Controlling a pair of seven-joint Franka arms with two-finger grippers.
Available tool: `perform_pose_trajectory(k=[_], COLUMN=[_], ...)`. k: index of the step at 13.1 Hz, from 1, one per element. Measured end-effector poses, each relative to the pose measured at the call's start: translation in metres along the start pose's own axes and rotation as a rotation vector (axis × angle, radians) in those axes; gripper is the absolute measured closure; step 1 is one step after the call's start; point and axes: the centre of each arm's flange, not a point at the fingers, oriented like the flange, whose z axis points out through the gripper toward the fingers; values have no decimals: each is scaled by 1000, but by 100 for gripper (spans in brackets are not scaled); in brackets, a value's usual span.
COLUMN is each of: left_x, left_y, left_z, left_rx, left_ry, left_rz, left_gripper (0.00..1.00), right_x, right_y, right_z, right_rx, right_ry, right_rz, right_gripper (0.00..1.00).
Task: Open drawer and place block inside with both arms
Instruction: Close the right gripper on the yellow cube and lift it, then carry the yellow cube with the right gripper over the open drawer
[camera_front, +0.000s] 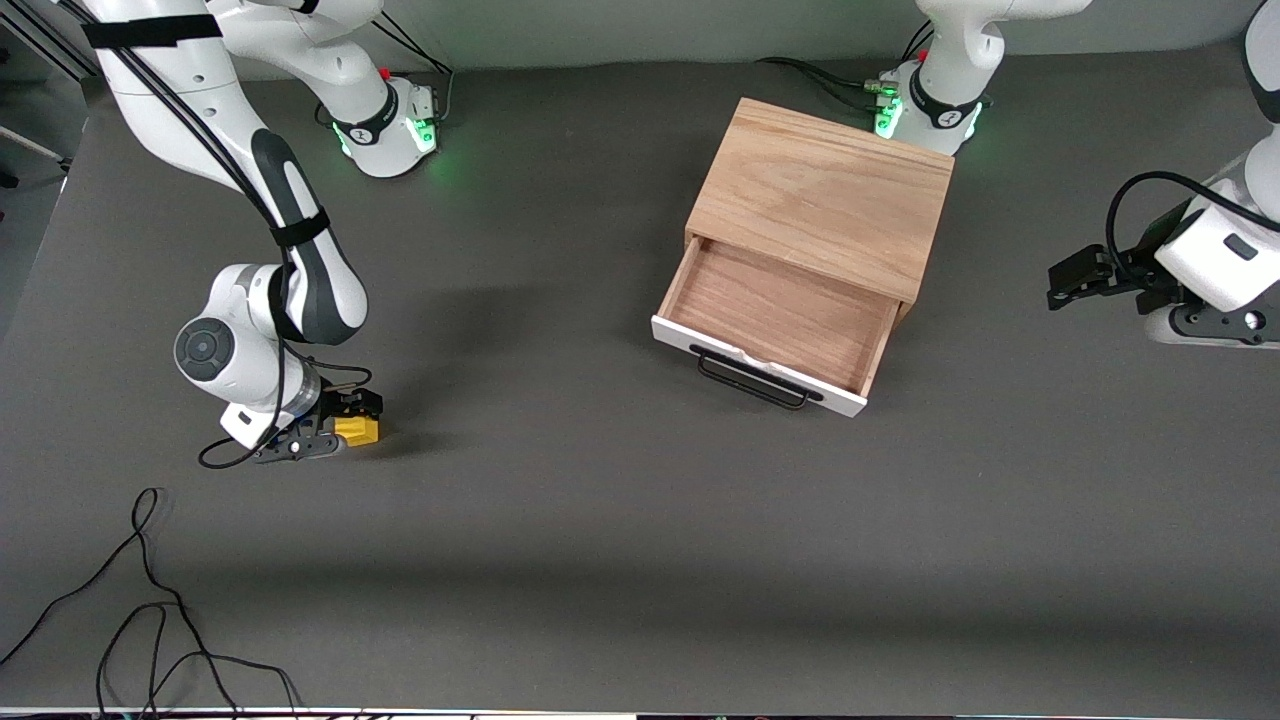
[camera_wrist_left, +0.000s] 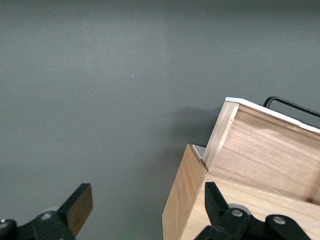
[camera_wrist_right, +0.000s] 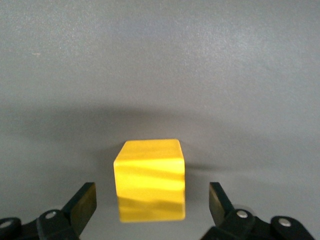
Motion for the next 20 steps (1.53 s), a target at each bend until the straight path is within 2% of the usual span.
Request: perform_pose_trajectory(k=[3,5,6,7,12,14,17,20], left_x=[0,0,0,0,1,1,1,1], left_y=[0,0,0,0,0,0,0,0], left_z=[0,0,1,1,1,1,1,1], left_rx=[0,0,0,0,0,0,0,0], left_ry=[0,-1,-1,-1,-3,-3,-3,-3], left_rz=[3,4,4,4,5,6,6,6], left_gripper=[0,0,0,0,0,0,0,0], right_x=[0,0,0,1,6,18,51,68], right_y=[-1,-1,-1,-1,-2,-6,-15,-28], right_z=[10,11,11,10,2,-19,-99,-194], right_rx=[-2,-1,0,0,6,35,90,121], right_ry=[0,0,1,2,3,-48,-86,-137], right_rz=[4,7,7,7,3,0,12,75], right_gripper=[4,25,39,45,45,45,45,45])
